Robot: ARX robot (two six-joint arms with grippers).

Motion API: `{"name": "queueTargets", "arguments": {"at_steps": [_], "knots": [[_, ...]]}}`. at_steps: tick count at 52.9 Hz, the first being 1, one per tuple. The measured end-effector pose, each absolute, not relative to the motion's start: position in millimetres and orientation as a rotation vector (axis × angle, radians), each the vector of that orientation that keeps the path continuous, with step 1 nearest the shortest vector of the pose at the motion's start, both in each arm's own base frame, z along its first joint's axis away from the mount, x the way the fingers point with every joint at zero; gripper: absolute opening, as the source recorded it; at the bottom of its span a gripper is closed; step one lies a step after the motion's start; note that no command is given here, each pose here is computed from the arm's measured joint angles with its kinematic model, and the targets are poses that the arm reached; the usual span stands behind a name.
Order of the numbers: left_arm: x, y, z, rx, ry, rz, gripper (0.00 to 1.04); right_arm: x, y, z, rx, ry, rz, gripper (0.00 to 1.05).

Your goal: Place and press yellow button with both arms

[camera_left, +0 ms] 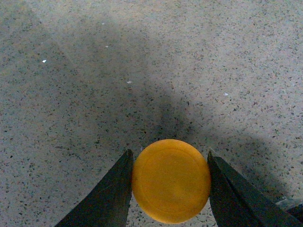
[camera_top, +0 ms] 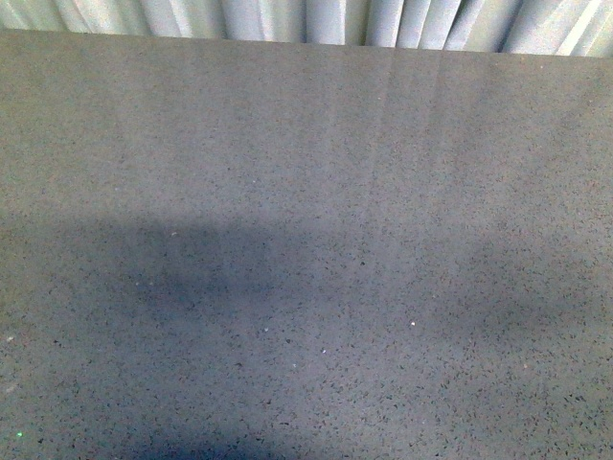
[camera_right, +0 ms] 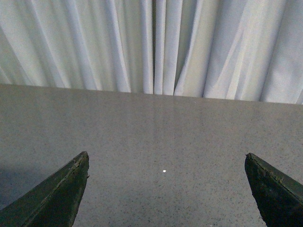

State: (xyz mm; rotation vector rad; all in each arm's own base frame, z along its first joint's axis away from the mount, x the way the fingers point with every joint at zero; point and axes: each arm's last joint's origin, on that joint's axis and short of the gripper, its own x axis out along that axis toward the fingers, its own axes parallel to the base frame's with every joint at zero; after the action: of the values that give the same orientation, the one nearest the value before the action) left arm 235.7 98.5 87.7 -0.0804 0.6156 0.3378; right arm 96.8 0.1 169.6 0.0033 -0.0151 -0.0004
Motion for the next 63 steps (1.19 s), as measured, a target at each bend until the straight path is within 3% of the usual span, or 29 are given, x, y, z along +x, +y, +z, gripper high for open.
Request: {"name": "queueTargets", "arguments": {"at_steps": [18,31,37,41,49,56,63], "knots": [[231.9,100.6,93.4,-0.083,0.633,0.342,0.36,96.8,0.1,169.6,0.003,-0.015,0.000,0.96],[258.9,72.8,174.8,-0.017,0.452,0.229,0.36,96.8,0.1,169.6,0.003,-0.015,0.000,0.96],[278.3,16.6,195.0,-0.006,0.416,0.063,0.36,96.8,0.1,169.6,0.004,-0.015,0.000,0.96],[288.3,-38.0,188.4,0.008,0.447,-0.089,0.36,96.8,0.1,169.6,0.003,-0.015,0.000,0.96],[294.0,-110.2,166.9,0.035,0.505,-0.259,0.36,96.8,0.1,169.6,0.003,-0.015,0.000,0.96],[292.0,-157.0,146.9,0.052,0.545,-0.356,0.36,96.8,0.1,169.6,0.003,-0.015,0.000,0.96],[288.3,-177.6,128.9,0.052,0.585,-0.390,0.36,96.8,0.0,169.6,0.003,-0.015,-0.001,0.96]]}}
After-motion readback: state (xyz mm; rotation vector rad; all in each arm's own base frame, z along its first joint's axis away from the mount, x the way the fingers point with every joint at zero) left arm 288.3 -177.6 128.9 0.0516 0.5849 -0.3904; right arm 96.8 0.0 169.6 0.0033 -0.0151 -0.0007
